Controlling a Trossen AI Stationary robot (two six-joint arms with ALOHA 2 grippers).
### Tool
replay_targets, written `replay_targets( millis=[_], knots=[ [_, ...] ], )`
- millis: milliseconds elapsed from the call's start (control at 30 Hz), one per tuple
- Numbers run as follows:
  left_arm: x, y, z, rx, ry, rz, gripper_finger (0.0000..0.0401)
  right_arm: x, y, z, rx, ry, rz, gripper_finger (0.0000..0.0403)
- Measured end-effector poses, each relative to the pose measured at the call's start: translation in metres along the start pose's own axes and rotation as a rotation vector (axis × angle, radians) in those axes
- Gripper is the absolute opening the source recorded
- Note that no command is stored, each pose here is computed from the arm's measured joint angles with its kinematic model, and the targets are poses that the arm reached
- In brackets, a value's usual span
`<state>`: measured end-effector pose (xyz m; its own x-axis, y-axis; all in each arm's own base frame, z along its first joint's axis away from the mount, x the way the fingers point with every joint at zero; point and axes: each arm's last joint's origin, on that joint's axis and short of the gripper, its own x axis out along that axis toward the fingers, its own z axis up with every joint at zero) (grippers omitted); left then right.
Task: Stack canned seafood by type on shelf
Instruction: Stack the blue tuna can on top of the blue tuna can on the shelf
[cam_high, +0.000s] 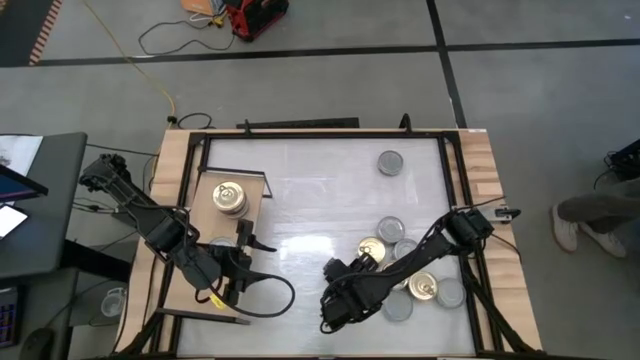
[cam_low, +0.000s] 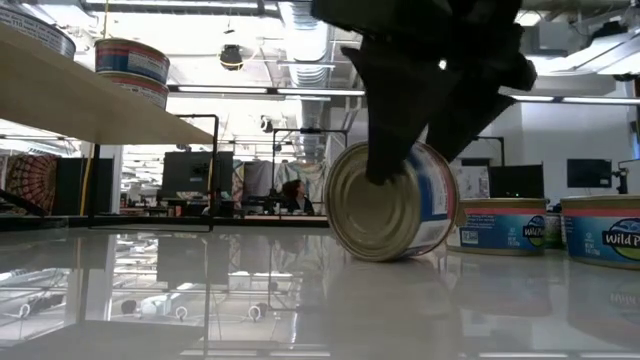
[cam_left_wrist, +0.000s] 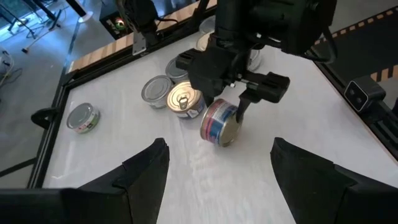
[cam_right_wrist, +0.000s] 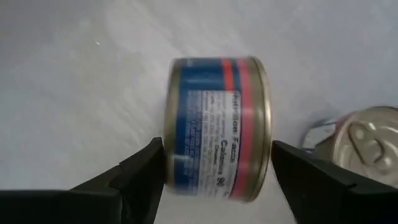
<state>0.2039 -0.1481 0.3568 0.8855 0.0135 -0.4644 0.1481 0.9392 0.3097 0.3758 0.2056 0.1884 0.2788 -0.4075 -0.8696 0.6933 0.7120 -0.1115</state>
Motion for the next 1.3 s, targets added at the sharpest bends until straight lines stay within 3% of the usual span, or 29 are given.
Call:
replay_targets(
  millis=[333, 633, 867, 1067, 1300],
  knots=[
    [0.0, 0.0, -0.001, 0.034, 0.006, -0.013, 0.0267, 0.019, -0.001, -0.011, -0.155, -0.008, 0.001, 0.0308],
    [0.0, -0.004, -0.003, 0.079, 0.023, -0.157, 0.0267, 0.011, 0.0, -0.02, -0.309, -0.059, -0.015, 0.0221],
    [0.001, -0.006, -0.003, 0.105, 0.024, -0.165, 0.0267, 0.003, -0.003, -0.024, -0.405, -0.087, -0.077, 0.0216],
    [0.013, -0.007, 0.0, 0.157, 0.008, -0.075, 0.0267, -0.034, -0.001, -0.011, -0.524, -0.293, -0.176, 0.0216],
    [0.012, 0.001, 0.0, 0.322, 0.029, 0.08, 0.0267, -0.062, -0.006, 0.016, -0.743, -0.576, -0.42, 0.022]
  ],
)
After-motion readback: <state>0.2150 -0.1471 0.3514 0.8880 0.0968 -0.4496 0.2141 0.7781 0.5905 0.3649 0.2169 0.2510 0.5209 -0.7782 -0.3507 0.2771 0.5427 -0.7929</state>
